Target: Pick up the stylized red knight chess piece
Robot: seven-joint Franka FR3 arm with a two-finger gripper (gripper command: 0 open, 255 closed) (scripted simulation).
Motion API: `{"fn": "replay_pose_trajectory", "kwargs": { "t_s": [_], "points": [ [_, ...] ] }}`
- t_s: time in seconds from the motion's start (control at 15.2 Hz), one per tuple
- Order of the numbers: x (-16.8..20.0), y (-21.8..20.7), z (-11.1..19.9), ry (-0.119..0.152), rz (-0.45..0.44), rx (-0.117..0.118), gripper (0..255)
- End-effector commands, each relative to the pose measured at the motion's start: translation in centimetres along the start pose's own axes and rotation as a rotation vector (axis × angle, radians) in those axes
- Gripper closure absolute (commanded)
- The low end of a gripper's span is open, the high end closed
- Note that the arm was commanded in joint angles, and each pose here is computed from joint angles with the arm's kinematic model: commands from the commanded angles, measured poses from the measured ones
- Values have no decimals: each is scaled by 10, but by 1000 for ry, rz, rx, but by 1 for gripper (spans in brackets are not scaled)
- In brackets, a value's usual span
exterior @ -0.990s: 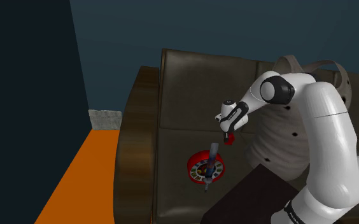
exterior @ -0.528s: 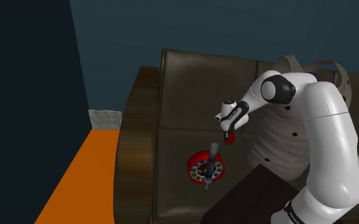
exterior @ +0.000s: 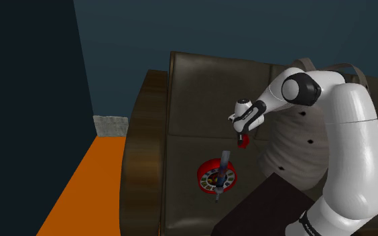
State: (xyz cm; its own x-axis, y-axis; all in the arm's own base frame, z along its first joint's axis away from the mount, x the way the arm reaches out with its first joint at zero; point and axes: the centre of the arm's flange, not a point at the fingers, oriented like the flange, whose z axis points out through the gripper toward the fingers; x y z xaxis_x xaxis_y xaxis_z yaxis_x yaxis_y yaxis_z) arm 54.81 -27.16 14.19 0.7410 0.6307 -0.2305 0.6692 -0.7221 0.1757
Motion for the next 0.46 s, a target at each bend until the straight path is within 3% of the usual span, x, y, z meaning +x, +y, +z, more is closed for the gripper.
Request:
{"fn": "replay_pose_trajectory", "kwargs": {
  "t_s": [0.0,0.4],
  "points": [
    [-3,1,-10,0,0,0,255],
    [-8,5,-31,0,0,0,255]
  ]
}}
